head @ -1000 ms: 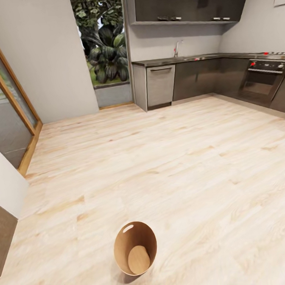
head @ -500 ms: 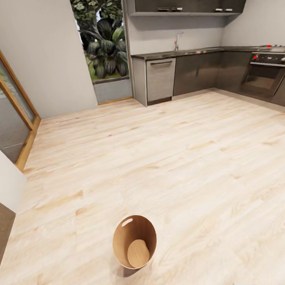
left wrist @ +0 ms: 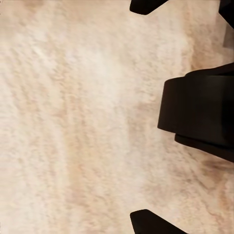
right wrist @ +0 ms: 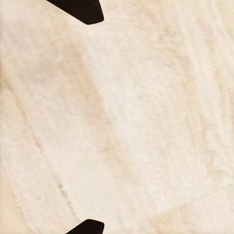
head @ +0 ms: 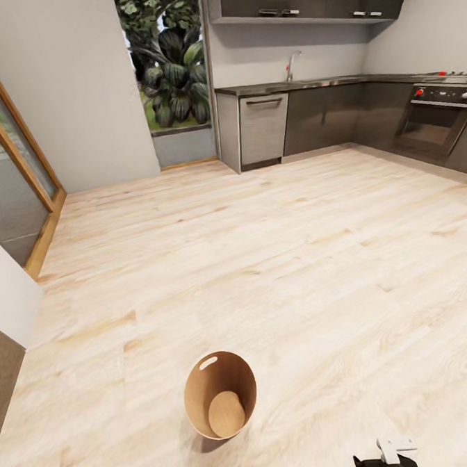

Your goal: Put the three can of soda from the living room inside the tash can in the kitchen.

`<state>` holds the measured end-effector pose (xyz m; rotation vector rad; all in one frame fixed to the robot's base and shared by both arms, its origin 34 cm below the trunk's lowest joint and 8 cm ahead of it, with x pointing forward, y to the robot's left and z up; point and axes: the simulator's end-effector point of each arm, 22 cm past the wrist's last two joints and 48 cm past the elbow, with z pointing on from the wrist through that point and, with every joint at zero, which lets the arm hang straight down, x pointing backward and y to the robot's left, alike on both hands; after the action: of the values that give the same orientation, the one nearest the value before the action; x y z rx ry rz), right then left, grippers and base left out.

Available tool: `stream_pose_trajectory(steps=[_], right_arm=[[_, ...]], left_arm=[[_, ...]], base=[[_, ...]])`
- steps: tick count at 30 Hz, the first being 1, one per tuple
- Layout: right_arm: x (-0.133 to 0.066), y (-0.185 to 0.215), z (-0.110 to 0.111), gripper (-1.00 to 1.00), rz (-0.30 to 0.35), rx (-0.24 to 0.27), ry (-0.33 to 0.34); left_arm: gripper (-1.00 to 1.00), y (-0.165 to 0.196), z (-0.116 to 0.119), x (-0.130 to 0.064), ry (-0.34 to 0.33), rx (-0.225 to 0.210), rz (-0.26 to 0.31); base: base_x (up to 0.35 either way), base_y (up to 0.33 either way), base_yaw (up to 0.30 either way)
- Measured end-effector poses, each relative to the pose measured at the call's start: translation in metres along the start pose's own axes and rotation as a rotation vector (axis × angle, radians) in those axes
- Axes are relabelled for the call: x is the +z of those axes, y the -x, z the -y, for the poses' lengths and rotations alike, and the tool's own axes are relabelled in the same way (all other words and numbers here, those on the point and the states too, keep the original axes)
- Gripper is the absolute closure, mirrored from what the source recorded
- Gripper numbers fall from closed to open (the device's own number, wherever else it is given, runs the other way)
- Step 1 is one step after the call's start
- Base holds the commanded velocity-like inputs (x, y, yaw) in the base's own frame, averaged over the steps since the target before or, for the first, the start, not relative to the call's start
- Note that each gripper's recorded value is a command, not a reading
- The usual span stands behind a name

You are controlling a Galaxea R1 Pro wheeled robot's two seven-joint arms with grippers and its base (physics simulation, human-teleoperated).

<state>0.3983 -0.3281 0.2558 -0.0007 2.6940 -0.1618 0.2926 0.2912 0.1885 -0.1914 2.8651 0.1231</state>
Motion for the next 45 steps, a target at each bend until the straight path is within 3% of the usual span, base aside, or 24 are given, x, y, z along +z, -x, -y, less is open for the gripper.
stream_pose_trajectory(steps=[11,18,21,23,29,38,45], right_arm=[[0.000,0.001,0.000,-1.00,0.001,0.000,0.000],[0.000,0.002,-0.003,-1.00,0.003,-0.005,0.007],[-0.001,0.003,-0.004,-1.00,0.005,-0.042,0.002],[-0.002,0.009,-0.004,-1.00,0.019,-0.085,-0.010],[-0.012,0.043,-0.002,-1.00,0.074,-0.111,-0.026],[-0.041,0.100,0.005,-1.00,0.136,-0.103,-0.053],[-0.042,0.111,0.008,-1.00,0.175,-0.101,-0.063]], left_arm=[[-1.00,0.006,0.000,0.000,0.000,-0.002,0.018],[-1.00,0.049,0.003,-0.008,-0.010,-0.010,0.101],[-1.00,0.089,0.013,-0.021,-0.028,-0.008,0.143],[-1.00,0.125,0.020,-0.040,-0.040,-0.001,0.163],[-1.00,0.195,0.028,-0.086,-0.063,0.002,0.272],[-1.00,0.232,0.033,-0.113,-0.076,-0.003,0.366],[-1.00,0.228,0.033,-0.105,-0.076,-0.003,0.366]], base=[[0.000,0.000,0.000],[0.000,0.000,0.000],[0.000,0.000,0.000],[0.000,0.000,0.000],[0.000,0.000,0.000],[0.000,0.000,0.000],[0.000,0.000,0.000]])
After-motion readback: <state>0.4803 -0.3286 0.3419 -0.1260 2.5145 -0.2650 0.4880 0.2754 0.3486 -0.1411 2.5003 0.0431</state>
